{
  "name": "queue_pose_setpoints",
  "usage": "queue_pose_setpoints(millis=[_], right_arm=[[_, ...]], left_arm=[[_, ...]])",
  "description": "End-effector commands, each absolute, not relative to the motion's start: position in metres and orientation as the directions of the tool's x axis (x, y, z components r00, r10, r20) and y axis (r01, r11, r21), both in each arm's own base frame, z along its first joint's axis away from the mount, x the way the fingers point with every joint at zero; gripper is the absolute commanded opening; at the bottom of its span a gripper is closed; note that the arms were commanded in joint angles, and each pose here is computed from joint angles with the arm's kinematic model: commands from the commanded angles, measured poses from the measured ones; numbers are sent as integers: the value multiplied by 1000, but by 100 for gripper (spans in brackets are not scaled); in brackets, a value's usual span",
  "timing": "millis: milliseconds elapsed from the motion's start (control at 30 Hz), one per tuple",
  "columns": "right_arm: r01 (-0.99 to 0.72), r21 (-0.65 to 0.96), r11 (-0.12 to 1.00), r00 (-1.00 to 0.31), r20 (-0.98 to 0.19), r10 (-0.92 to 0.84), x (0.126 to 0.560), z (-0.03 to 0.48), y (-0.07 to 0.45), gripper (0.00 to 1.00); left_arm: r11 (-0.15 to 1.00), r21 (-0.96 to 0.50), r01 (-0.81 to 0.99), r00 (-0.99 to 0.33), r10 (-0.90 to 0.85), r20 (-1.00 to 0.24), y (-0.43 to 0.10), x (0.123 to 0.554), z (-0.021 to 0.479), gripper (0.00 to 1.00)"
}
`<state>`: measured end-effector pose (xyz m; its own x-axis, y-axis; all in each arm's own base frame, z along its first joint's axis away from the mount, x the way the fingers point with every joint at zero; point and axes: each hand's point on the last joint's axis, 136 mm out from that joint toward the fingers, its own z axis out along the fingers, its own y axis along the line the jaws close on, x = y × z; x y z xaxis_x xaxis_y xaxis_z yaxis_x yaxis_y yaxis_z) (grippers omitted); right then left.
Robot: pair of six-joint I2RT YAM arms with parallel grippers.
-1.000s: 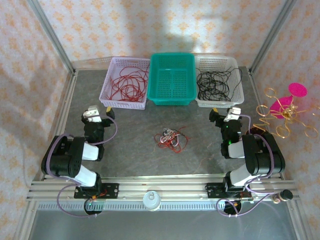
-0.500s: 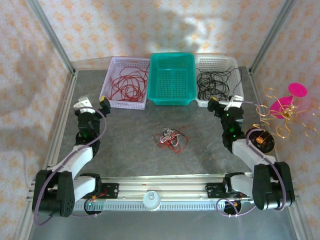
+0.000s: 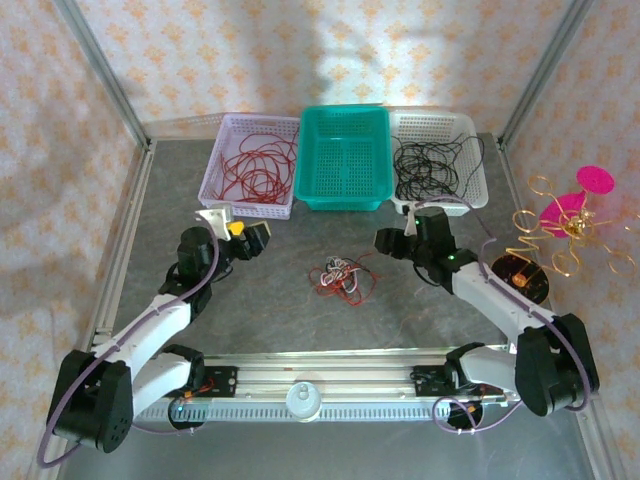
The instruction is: Untangle the cables
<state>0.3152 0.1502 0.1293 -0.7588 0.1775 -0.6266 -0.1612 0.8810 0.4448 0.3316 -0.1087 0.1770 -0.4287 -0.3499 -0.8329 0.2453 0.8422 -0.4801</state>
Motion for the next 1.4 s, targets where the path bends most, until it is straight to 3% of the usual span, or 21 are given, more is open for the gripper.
queue_pose_setpoints(millis=[0,233,400,600,800,1133,1233,1367], right_arm=[[-122,436,892,-758,-621,200,321,147,146,56],[-83,437,896,-727,-642,245,355,180,150,54],[30,410,911,-692,-650,315,429,205,130,50],[101,348,932,-658,-680,325,512,186,106,35],[89,280,956,-717,-648,256,569,139,109,31],[47,264,963,-791,-579,197,574,81,149,27],[81,233,969,-774,-598,209,575,91,143,26],[99,196,976,-716,-667,206,580,143,129,30]], left_arm=[[812,-513,279,-485,-342,-805,-120,323,167,80],[797,-512,322,-539,-290,-791,-134,335,172,80],[778,-525,344,-535,-297,-791,-140,343,177,80],[759,-539,365,-547,-294,-784,-149,356,179,80],[740,-553,383,-551,-298,-779,-158,362,184,80],[742,-553,380,-552,-298,-779,-161,366,180,80],[745,-547,383,-559,-285,-779,-163,371,180,80],[768,-526,365,-556,-273,-785,-161,379,181,80]])
